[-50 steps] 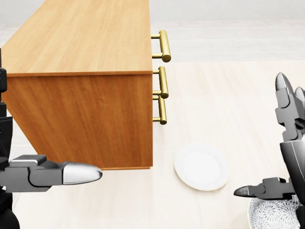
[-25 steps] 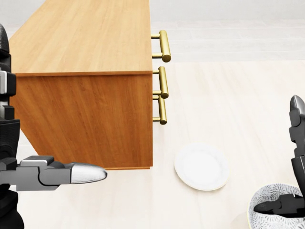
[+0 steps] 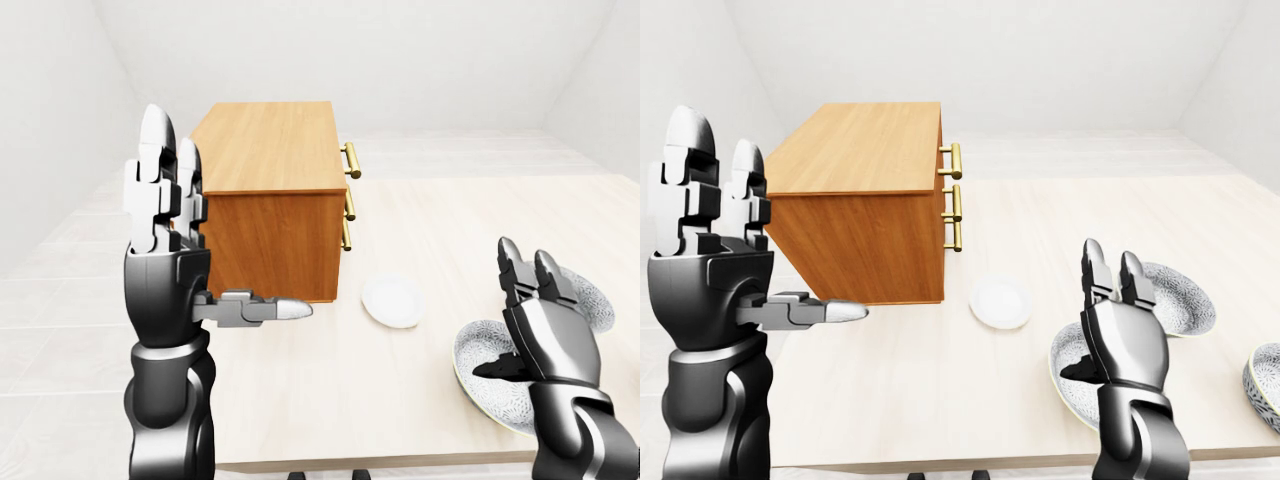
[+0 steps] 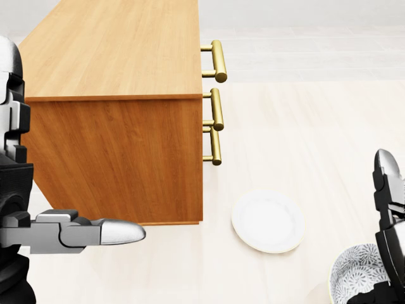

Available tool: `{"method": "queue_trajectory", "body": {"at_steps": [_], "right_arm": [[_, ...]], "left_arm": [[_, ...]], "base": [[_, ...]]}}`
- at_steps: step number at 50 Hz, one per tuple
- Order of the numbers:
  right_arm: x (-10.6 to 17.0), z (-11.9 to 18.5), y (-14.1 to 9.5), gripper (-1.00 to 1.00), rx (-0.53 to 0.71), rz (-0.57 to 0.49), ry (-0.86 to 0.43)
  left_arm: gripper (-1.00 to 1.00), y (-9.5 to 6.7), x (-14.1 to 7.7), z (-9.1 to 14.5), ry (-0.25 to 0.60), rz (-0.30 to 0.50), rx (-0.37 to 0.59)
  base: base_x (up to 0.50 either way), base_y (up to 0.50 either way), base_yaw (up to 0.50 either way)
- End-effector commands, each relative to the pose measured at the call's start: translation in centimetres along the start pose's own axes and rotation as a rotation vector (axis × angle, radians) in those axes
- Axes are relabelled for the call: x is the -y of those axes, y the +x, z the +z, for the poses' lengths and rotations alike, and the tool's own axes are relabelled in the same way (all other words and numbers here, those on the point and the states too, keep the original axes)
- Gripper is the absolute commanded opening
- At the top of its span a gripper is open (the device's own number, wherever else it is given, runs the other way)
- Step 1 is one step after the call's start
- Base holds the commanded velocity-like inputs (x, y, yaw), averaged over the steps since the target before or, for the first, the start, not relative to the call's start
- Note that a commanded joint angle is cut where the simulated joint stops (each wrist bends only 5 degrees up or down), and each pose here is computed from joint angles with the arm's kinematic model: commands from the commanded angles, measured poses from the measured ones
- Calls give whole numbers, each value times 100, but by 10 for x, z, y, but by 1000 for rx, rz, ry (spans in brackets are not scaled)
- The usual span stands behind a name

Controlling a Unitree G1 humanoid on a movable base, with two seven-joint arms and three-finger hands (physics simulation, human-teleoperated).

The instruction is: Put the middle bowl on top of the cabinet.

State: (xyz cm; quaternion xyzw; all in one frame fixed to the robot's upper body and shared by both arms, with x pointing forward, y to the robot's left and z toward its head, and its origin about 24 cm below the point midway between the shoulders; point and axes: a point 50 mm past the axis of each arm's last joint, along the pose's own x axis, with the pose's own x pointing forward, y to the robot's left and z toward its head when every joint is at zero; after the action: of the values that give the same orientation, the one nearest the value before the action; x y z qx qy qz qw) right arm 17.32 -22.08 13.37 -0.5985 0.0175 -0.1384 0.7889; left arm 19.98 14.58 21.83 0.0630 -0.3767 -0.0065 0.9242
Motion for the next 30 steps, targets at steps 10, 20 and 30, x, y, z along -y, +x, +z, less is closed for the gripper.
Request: {"method": "queue_trajectory", "body": {"at_steps": [10, 20, 30], "right_arm": [[10, 8, -9, 100, -15, -21, -112], [31, 14, -14, 100, -16, -60, -145], [47, 21, -13, 100, -26, -91, -186]], "left_arm": [[100, -2, 1, -5, 22, -7, -27], [100, -1, -5, -1, -29, 39, -7], [100, -2, -6, -5, -41, 47, -24]], "base": [[0, 0, 0], [0, 0, 0], [0, 0, 0]]}}
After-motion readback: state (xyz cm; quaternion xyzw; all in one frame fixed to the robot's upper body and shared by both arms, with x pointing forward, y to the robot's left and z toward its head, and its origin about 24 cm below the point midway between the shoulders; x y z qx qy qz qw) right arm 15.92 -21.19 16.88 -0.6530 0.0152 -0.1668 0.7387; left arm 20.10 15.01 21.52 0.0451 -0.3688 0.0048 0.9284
